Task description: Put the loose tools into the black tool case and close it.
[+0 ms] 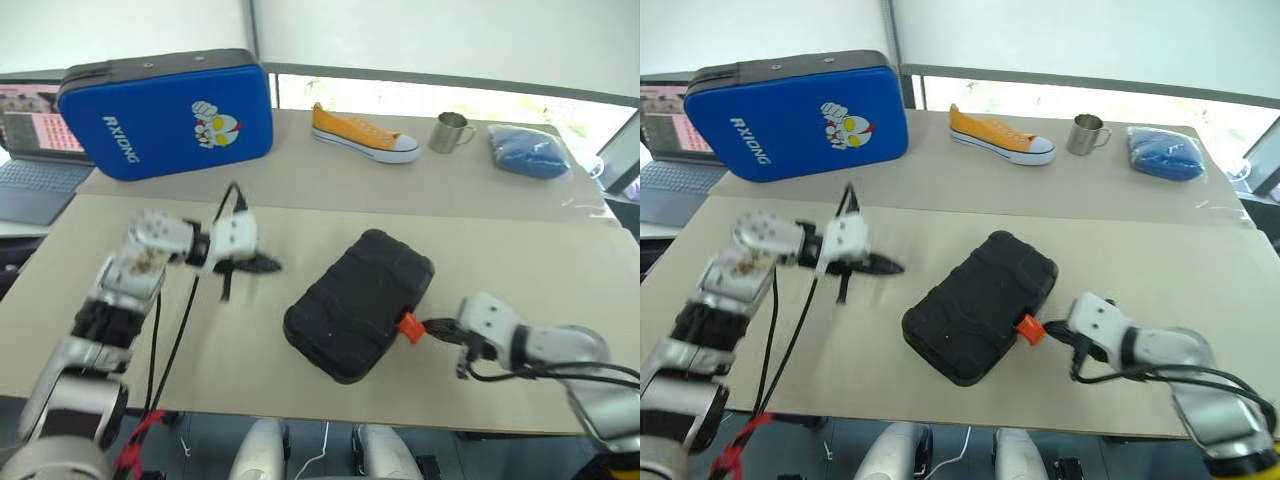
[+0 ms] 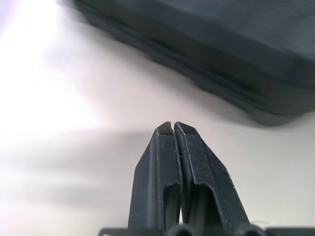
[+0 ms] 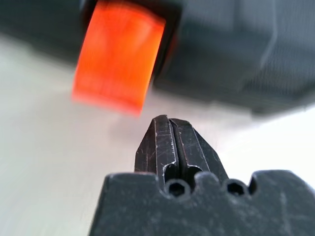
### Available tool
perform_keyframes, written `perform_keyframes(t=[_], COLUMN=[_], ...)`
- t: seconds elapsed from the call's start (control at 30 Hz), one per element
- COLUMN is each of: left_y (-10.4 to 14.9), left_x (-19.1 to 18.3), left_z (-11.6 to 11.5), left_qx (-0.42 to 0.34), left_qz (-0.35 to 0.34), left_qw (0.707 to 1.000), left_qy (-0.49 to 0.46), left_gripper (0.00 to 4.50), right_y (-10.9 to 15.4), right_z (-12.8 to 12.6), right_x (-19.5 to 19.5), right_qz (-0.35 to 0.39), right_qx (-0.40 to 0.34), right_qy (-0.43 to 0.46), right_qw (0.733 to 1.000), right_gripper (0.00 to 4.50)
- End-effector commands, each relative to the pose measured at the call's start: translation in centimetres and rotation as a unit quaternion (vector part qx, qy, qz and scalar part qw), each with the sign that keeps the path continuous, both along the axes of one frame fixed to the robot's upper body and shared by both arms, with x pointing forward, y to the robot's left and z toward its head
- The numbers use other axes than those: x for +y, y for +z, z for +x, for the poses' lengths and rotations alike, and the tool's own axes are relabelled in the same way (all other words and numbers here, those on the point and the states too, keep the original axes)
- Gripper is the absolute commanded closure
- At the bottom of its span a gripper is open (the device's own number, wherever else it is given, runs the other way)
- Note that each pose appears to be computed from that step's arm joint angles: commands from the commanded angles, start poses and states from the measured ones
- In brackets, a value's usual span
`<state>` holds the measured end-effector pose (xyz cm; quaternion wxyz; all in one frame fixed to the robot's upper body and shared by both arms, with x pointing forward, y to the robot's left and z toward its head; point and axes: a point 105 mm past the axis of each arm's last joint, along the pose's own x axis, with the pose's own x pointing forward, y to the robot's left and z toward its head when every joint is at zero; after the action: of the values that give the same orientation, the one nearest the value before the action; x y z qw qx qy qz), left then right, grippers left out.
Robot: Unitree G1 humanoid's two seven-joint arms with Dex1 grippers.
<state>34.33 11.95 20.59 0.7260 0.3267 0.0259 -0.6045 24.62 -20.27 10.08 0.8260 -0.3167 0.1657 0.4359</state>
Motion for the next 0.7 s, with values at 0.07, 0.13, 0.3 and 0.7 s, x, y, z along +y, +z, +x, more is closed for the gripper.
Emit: perform_keyframes(t=[0.07, 0.13, 0.3, 0.7], left_y=[0.7, -1.6, -7.0, -8.7], left_x=[-5.0, -7.2, -8.5, -8.9], left_z=[-3.0, -3.6, -3.6, -2.6], left_qx=[0.017, 0.023, 0.008, -0.004], left_qz=[-0.016, 0.002, 0.089, 0.097], left_qw=[0.994, 0.99, 0.982, 0.983], left_qy=[-0.111, -0.143, -0.169, -0.157], left_gripper=[4.37, 4.37, 4.37, 4.37], right_y=[2.0, 2.6, 3.2, 0.7], right_z=[-0.9, -0.8, -1.7, -0.9], right_x=[0.1, 0.5, 1.8, 4.2], right_qz=[-0.005, 0.015, 0.051, 0.063], right_qx=[-0.013, -0.011, 0.006, 0.011], right_qy=[0.028, 0.028, 0.045, 0.042], right_qw=[1.0, 0.999, 0.998, 0.997], right_gripper=[4.5, 4.5, 4.5, 4.5])
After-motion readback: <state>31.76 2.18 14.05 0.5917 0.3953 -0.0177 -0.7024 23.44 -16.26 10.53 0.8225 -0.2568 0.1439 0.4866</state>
